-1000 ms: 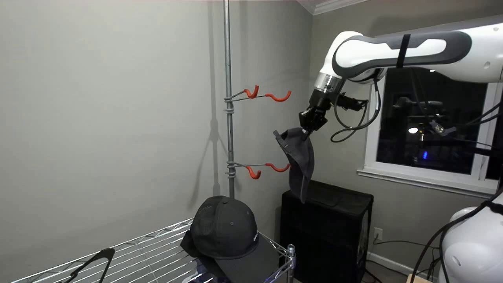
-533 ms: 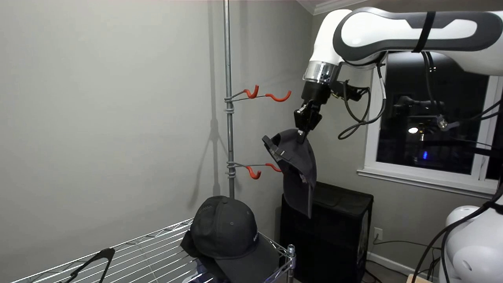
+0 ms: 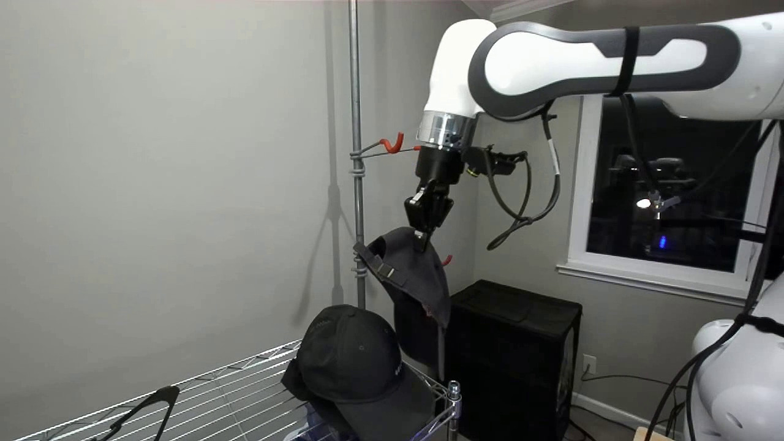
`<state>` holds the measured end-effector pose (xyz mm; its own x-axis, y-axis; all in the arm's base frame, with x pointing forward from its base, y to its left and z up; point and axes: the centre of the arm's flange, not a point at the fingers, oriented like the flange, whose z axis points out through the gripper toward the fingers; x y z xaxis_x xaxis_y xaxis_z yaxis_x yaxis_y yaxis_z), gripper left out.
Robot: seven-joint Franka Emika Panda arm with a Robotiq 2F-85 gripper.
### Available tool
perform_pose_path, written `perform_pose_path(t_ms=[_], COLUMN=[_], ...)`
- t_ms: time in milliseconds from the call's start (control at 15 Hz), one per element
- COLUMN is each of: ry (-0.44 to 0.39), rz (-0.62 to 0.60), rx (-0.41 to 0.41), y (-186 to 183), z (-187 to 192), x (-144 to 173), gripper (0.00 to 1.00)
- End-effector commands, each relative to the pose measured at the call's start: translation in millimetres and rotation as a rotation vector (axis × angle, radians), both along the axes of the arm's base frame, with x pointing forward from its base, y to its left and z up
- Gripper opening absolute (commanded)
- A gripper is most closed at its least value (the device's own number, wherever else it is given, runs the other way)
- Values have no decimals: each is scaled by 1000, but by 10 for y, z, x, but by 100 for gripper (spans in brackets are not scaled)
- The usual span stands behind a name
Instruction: Pick up the black cap from the top left hanger and put it on the top shelf of the silver rack, pick up the black cap from the top right hanger and put it on top of the black cap on the first shelf of the silver rack, pick up the gray cap from the bottom left hanger and put it on the stacked black cap on the top shelf of the silver rack, pick up the gray cap from the bottom right hanger and put it on the stacked gray cap on the top shelf of the silver rack
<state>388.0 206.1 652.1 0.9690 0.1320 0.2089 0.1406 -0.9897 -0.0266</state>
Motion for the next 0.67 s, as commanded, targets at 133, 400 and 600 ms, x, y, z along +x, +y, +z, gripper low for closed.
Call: perform_pose_path(t_ms=[133, 400, 600], ry=[41, 12, -11], rz=[-21, -12, -52], rx=[-21, -43, -52], y=[632, 983, 1178], z=[-157, -164, -199], x=[340, 429, 603], gripper=[0, 0, 0])
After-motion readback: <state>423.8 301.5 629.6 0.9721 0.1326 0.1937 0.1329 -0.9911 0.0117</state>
